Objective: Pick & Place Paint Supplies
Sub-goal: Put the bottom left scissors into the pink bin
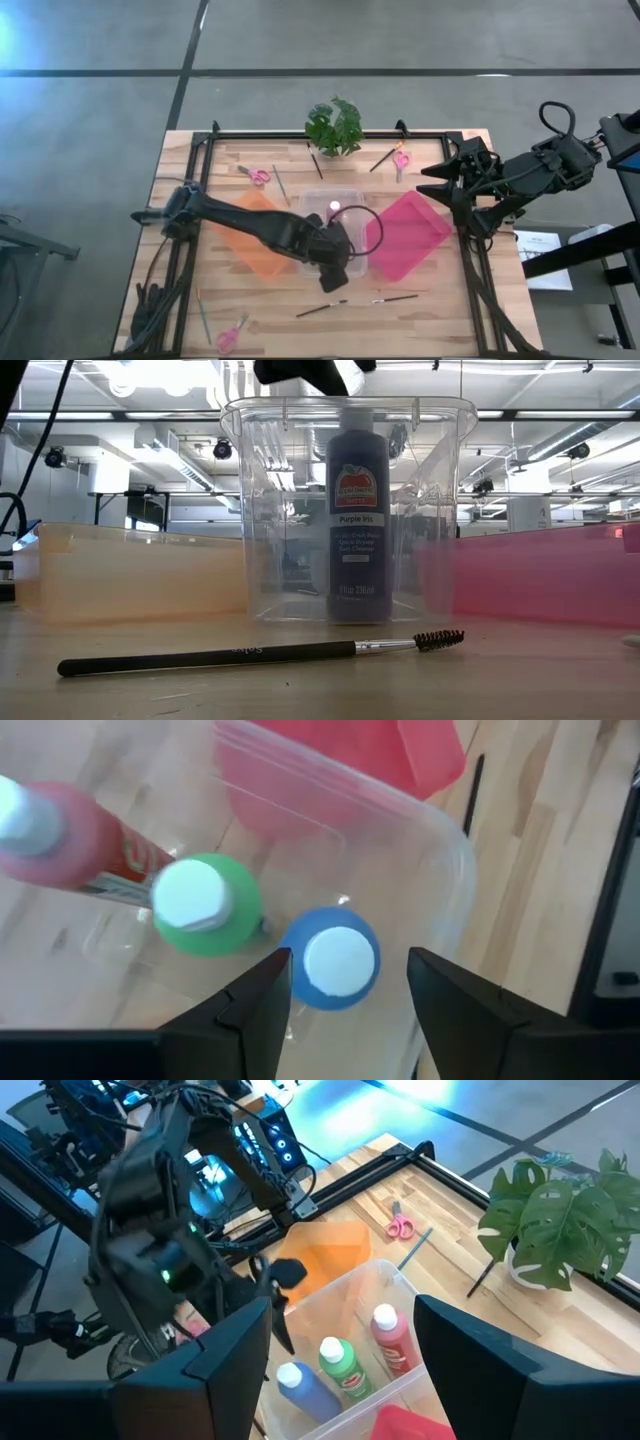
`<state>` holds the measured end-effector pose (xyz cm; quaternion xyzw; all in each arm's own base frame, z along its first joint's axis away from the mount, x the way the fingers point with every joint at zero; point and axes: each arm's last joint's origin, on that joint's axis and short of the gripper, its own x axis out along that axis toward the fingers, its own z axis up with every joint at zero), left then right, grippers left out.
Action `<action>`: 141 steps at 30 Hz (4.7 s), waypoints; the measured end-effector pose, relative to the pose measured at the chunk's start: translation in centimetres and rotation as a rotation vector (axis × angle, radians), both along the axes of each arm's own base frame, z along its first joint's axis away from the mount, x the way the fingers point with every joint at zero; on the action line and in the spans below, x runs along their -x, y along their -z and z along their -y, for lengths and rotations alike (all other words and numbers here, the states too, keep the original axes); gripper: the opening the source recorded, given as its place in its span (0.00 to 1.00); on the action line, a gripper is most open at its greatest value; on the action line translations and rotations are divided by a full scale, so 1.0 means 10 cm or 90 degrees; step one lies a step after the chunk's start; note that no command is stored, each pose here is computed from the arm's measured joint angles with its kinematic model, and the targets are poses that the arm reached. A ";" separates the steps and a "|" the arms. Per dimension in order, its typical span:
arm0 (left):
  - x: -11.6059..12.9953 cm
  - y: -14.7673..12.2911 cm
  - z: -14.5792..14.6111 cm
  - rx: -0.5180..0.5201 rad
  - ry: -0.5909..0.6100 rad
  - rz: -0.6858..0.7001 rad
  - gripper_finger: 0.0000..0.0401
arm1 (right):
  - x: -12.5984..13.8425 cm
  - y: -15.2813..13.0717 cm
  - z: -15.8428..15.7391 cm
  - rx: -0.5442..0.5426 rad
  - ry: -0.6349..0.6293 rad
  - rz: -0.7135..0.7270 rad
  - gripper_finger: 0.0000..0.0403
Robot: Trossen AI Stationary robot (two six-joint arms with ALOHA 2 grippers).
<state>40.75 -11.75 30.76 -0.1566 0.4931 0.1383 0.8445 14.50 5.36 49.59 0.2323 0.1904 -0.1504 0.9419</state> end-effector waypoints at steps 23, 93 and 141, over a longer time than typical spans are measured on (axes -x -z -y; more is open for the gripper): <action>1.05 -1.07 -0.16 0.044 0.204 0.040 0.52 | 0.01 0.02 0.02 0.006 0.021 -0.008 0.60; 1.93 1.73 1.05 0.383 -0.267 -0.355 0.26 | -0.09 0.04 -0.01 -0.081 0.146 0.038 0.60; 2.01 1.89 1.12 0.280 -0.228 -0.382 0.04 | -0.10 0.15 -0.02 -0.081 0.144 0.016 0.60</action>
